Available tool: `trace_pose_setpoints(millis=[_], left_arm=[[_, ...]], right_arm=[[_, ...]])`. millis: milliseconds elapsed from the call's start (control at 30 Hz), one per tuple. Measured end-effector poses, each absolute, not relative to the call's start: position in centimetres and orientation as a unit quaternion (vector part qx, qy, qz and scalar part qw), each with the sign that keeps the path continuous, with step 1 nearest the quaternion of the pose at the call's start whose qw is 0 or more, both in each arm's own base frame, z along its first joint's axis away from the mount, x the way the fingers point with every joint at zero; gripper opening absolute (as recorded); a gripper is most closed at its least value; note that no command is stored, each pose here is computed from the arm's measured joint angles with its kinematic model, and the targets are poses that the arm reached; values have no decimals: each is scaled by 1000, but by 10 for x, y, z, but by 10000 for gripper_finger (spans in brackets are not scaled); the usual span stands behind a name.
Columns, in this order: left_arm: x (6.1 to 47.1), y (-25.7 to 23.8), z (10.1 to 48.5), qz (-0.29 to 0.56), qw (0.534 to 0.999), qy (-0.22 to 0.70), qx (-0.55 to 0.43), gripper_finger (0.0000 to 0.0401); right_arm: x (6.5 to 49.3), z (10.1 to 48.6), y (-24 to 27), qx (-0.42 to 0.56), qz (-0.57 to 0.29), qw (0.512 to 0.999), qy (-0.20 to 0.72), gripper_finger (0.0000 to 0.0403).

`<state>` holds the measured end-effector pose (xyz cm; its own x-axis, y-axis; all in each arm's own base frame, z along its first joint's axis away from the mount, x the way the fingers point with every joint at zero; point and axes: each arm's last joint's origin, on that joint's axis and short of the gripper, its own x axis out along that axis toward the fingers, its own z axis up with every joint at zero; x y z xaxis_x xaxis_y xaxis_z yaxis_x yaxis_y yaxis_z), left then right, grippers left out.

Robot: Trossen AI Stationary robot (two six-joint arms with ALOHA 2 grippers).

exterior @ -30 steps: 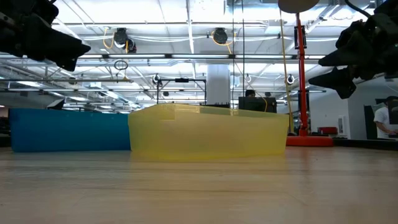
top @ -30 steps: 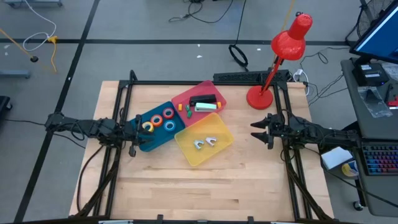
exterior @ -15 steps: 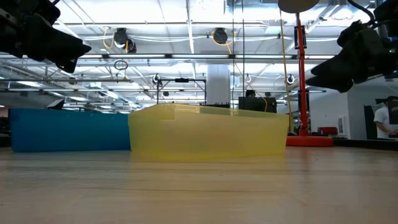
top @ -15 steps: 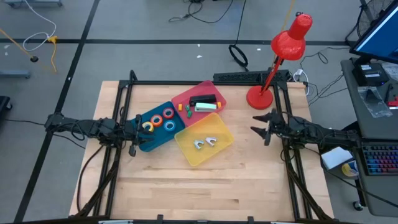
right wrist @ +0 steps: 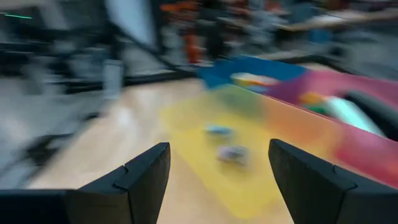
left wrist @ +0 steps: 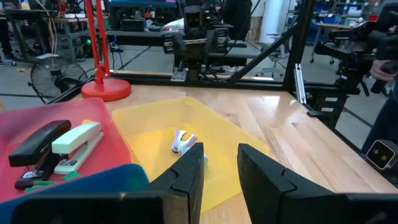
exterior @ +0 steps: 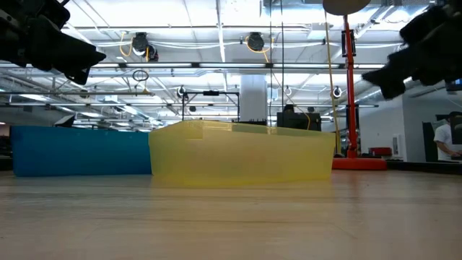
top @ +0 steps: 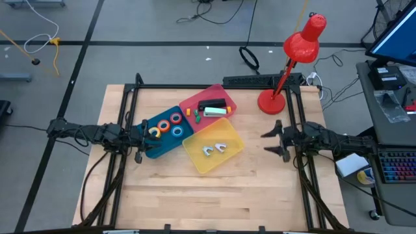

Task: Pick and place Stapler, Stapler remover, tape
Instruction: Return to Home Position

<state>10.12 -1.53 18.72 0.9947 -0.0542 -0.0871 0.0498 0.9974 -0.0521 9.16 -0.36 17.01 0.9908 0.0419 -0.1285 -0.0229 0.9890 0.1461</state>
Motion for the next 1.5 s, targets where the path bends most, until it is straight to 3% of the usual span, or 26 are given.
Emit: trace_pose_setpoints(millis=[133, 1500], left_arm=[[101, -15, 187, -26, 998, 44, -25, 97], [101, -15, 187, -25, 998, 44, -25, 97]], right_arm=[[93, 170, 0, 67, 91, 992, 50, 263], [93, 170, 0, 67, 90, 992, 51, 263]])
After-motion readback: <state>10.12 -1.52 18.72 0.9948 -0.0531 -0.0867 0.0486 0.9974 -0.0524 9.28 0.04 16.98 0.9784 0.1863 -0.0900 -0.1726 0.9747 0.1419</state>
